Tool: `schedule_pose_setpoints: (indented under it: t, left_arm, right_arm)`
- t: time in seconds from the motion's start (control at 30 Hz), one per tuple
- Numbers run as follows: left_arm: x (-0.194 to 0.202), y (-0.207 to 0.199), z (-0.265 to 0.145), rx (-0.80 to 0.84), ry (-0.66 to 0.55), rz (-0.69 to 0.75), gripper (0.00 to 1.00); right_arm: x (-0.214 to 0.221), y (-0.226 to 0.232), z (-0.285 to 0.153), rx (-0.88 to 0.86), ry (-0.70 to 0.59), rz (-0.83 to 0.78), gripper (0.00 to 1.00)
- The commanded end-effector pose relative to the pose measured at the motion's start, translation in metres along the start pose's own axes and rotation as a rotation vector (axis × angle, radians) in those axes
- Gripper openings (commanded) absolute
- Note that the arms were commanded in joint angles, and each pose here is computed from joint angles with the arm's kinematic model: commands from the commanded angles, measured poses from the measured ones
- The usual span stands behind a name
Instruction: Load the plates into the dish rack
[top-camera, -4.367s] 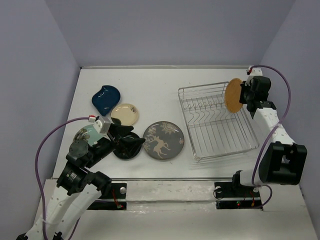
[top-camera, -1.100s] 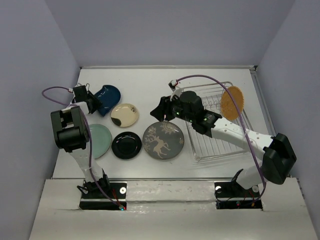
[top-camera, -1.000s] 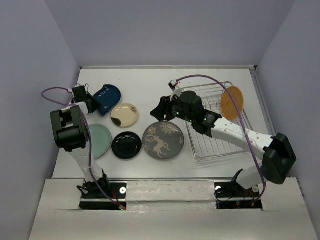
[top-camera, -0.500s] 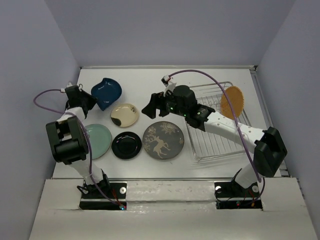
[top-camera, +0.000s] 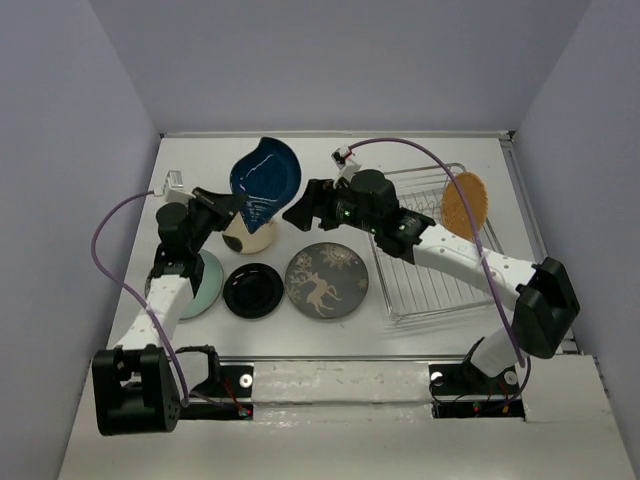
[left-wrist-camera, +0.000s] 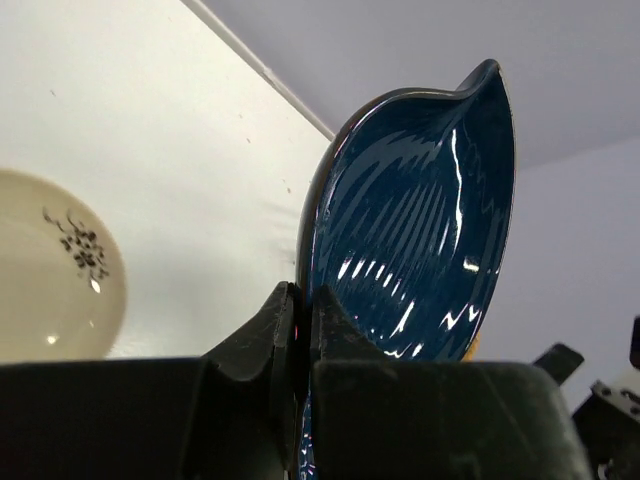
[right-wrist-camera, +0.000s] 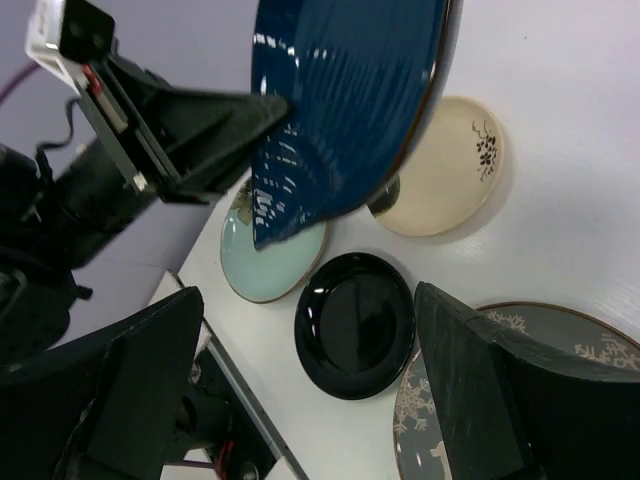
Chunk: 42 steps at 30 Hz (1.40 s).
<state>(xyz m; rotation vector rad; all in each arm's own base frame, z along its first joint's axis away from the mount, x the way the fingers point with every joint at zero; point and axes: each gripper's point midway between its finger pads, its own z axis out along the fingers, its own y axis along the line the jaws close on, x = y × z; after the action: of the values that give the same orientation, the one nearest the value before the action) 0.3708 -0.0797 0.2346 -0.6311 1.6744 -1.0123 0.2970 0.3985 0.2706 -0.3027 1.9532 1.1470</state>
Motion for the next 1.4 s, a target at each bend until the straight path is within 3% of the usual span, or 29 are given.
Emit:
schedule_pose_setpoints:
  t: [0.0, 0.27, 0.47, 0.63, 0.67, 0.73, 0.83, 0.87, 0.9, 0.93, 1.03, 1.07, 1.17, 1.37]
  left_arm:
    - [-0.004, -0.067, -0.032, 0.252, -0.057, -0.046, 0.06]
    - [0.030, -0.072, -0.059, 0.329, 0.024, -0.084, 0.06]
    - [0.043, -0.076, -0.067, 0.372, 0.061, -0.125, 0.06]
    - [0.052, -0.078, -0.072, 0.397, 0.081, -0.154, 0.06]
    - [0.054, -0.077, -0.074, 0.405, 0.084, -0.158, 0.06]
    - [0.056, -0.080, -0.078, 0.420, 0.086, -0.163, 0.06]
    - [0.059, -0.082, -0.083, 0.437, 0.099, -0.167, 0.06]
    - [0.060, -0.081, -0.085, 0.440, 0.103, -0.174, 0.06]
    - [0.060, -0.082, -0.086, 0.443, 0.105, -0.177, 0.06]
    - [0.061, -0.085, -0.089, 0.456, 0.107, -0.171, 0.09]
    - [0.067, -0.087, -0.093, 0.477, 0.140, -0.126, 0.42]
    - [0.071, -0.086, -0.093, 0.466, 0.163, -0.114, 0.63]
    - [0.083, -0.082, -0.095, 0.450, 0.231, -0.021, 0.95]
    - [0.092, -0.078, -0.106, 0.419, 0.298, 0.247, 0.99]
  right_arm:
    - [-0.039, 0.018, -0.019, -0.017, -0.155, 0.035, 0.92]
    - [-0.030, 0.000, -0.021, 0.051, -0.161, 0.054, 0.94]
    - [-0.024, -0.001, -0.016, 0.043, -0.137, 0.082, 0.88]
    - [-0.028, -0.002, -0.009, 0.050, -0.148, 0.074, 0.69]
    - [-0.027, -0.003, -0.007, 0.051, -0.147, 0.073, 0.61]
    - [-0.025, -0.005, -0.002, 0.057, -0.140, 0.075, 0.59]
    - [-0.023, -0.008, 0.001, 0.062, -0.138, 0.076, 0.39]
    - [-0.023, -0.009, 0.000, 0.066, -0.140, 0.074, 0.19]
    - [-0.024, -0.011, 0.000, 0.078, -0.147, 0.075, 0.10]
    - [-0.030, -0.013, -0.005, 0.099, -0.178, 0.068, 0.07]
    - [-0.033, -0.028, -0.017, 0.190, -0.185, 0.018, 0.07]
    - [-0.043, -0.024, -0.024, 0.201, -0.200, 0.000, 0.07]
    - [-0.066, -0.047, -0.051, 0.343, -0.207, -0.082, 0.07]
    - [-0.102, -0.111, -0.142, 0.672, -0.177, -0.185, 0.07]
